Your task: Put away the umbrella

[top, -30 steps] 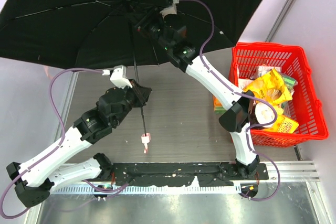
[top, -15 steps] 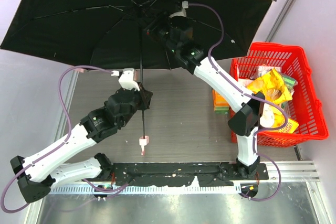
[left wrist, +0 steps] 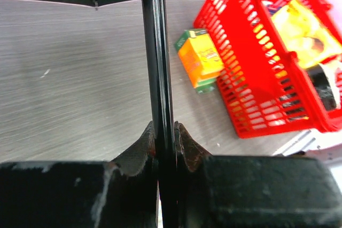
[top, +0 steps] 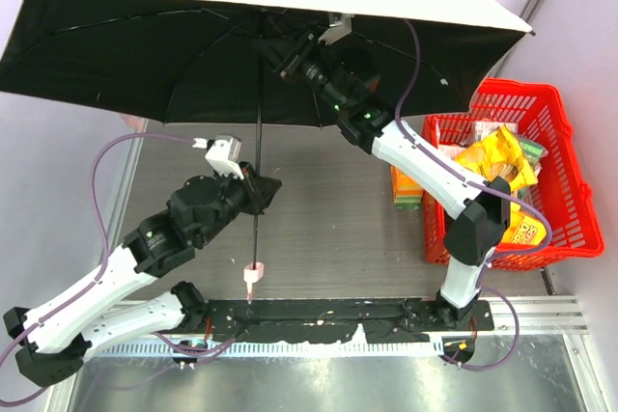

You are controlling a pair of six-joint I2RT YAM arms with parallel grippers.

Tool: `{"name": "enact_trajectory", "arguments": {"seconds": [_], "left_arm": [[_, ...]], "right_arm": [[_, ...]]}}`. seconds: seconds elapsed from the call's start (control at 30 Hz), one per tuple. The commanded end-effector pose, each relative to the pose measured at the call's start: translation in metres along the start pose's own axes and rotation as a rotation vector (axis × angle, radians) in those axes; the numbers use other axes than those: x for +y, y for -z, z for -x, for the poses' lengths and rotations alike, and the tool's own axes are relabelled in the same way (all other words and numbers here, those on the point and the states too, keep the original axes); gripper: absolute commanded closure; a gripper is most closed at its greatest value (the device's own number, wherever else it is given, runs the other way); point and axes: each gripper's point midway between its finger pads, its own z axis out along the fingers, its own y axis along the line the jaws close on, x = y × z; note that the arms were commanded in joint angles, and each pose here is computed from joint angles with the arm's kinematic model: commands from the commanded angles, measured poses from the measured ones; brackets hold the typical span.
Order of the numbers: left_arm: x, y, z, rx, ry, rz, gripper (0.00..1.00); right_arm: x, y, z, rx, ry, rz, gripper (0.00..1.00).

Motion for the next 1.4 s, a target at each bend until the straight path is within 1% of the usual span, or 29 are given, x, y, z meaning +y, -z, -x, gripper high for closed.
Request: {"name": "enact_trajectory", "arguments": {"seconds": [0.0, 0.03, 0.07, 0.1, 0.13, 0.17, 0.2, 0.33, 0.4, 0.43, 0.47, 0.5, 0.53, 0.63, 0.7, 0.77, 0.8, 0.83, 0.9, 0.93, 0.97, 1.03, 1.07, 1.1, 1.13, 1.17, 1.2, 1.23, 1.37], "left_arm": [[-0.047, 0.033, 0.097, -0.338, 0.127, -0.234, 1.0], [-0.043, 0.033, 0.097, -0.34, 0.122, -0.218, 1.0], [-0.038, 0.032, 0.096, -0.346, 0.109, -0.19, 1.0], [-0.032, 0.031, 0.097, -0.352, 0.088, -0.157, 1.0], [-0.025, 0.029, 0.095, -0.357, 0.072, -0.121, 1.0], [-0.017, 0.026, 0.095, -0.365, 0.052, -0.077, 1.0], [-0.01, 0.023, 0.093, -0.371, 0.043, -0.039, 1.0], [0.011, 0.009, 0.089, -0.391, -0.026, 0.08, 1.0], [0.02, 0.006, 0.09, -0.404, -0.058, 0.136, 1.0], [0.027, 0.005, 0.09, -0.417, -0.074, 0.171, 1.0], [0.031, 0.004, 0.088, -0.414, -0.095, 0.194, 1.0], [0.031, 0.004, 0.093, -0.435, -0.095, 0.203, 1.0], [0.033, 0.005, 0.097, -0.448, -0.101, 0.22, 1.0], [0.041, 0.007, 0.103, -0.466, -0.116, 0.281, 1.0], [0.041, 0.009, 0.106, -0.476, -0.115, 0.284, 1.0], [0.038, 0.012, 0.108, -0.482, -0.101, 0.259, 1.0], [0.037, 0.013, 0.107, -0.479, -0.087, 0.249, 1.0], [0.034, 0.013, 0.109, -0.48, -0.073, 0.237, 1.0], [0.025, 0.012, 0.108, -0.442, -0.065, 0.201, 1.0], [0.017, 0.012, 0.107, -0.415, -0.061, 0.165, 1.0], [0.008, 0.01, 0.108, -0.393, -0.07, 0.12, 1.0], [-0.005, 0.012, 0.111, -0.349, -0.076, 0.072, 1.0], [-0.01, 0.016, 0.118, -0.342, -0.076, 0.065, 1.0], [-0.01, 0.016, 0.119, -0.326, -0.081, 0.072, 1.0], [-0.008, 0.019, 0.122, -0.325, -0.07, 0.086, 1.0], [-0.005, 0.022, 0.124, -0.324, -0.058, 0.106, 1.0], [-0.002, 0.022, 0.124, -0.324, -0.052, 0.122, 1.0], [-0.001, 0.023, 0.124, -0.331, -0.042, 0.123, 1.0], [-0.007, 0.024, 0.124, -0.334, 0.01, 0.084, 1.0]], "right_arm": [[0.049, 0.034, -0.074, 0.3, 0.053, 0.244, 1.0], [0.051, 0.035, -0.077, 0.311, 0.022, 0.245, 1.0], [0.047, 0.028, -0.065, 0.256, 0.011, 0.172, 1.0], [0.019, 0.035, -0.081, 0.312, -0.062, -0.027, 1.0], [-0.004, 0.038, -0.071, 0.236, -0.11, -0.161, 1.0], [-0.011, 0.04, -0.058, 0.133, -0.231, -0.219, 1.0], [-0.026, 0.049, -0.045, 0.034, -0.257, -0.287, 1.0], [-0.021, 0.035, -0.018, -0.085, -0.281, -0.372, 1.0], [-0.021, 0.028, -0.014, -0.08, -0.256, -0.428, 1.0], [-0.027, 0.021, -0.023, -0.065, -0.264, -0.446, 1.0], [-0.014, 0.019, -0.012, -0.073, -0.265, -0.443, 1.0], [-0.019, 0.013, -0.016, -0.074, -0.24, -0.469, 1.0], [-0.011, 0.013, -0.007, -0.096, -0.23, -0.476, 1.0], [-0.019, 0.009, -0.003, -0.144, -0.211, -0.508, 1.0], [-0.018, 0.003, -0.002, -0.154, -0.195, -0.498, 1.0], [-0.015, 0.0, -0.014, -0.113, -0.188, -0.481, 1.0], [-0.003, -0.007, -0.014, -0.109, -0.187, -0.416, 1.0], [0.009, -0.013, -0.027, -0.037, -0.206, -0.359, 1.0], [0.021, -0.012, -0.065, 0.107, -0.207, -0.319, 1.0], [0.03, -0.009, -0.068, 0.117, -0.169, -0.279, 1.0], [0.04, 0.0, -0.089, 0.204, -0.155, -0.206, 1.0], [0.035, 0.017, -0.114, 0.349, -0.129, -0.206, 1.0], [0.042, 0.032, -0.105, 0.362, -0.1, -0.207, 1.0], [0.015, 0.051, -0.141, 0.427, -0.077, -0.266, 1.0], [0.041, 0.057, -0.118, 0.362, -0.097, -0.184, 1.0], [0.018, 0.069, -0.141, 0.374, -0.121, -0.221, 1.0], [0.026, 0.078, -0.127, 0.334, -0.137, -0.201, 1.0], [0.015, 0.084, -0.142, 0.333, -0.169, -0.192, 1.0], [0.007, 0.093, -0.168, 0.369, -0.223, -0.177, 1.0]]}}
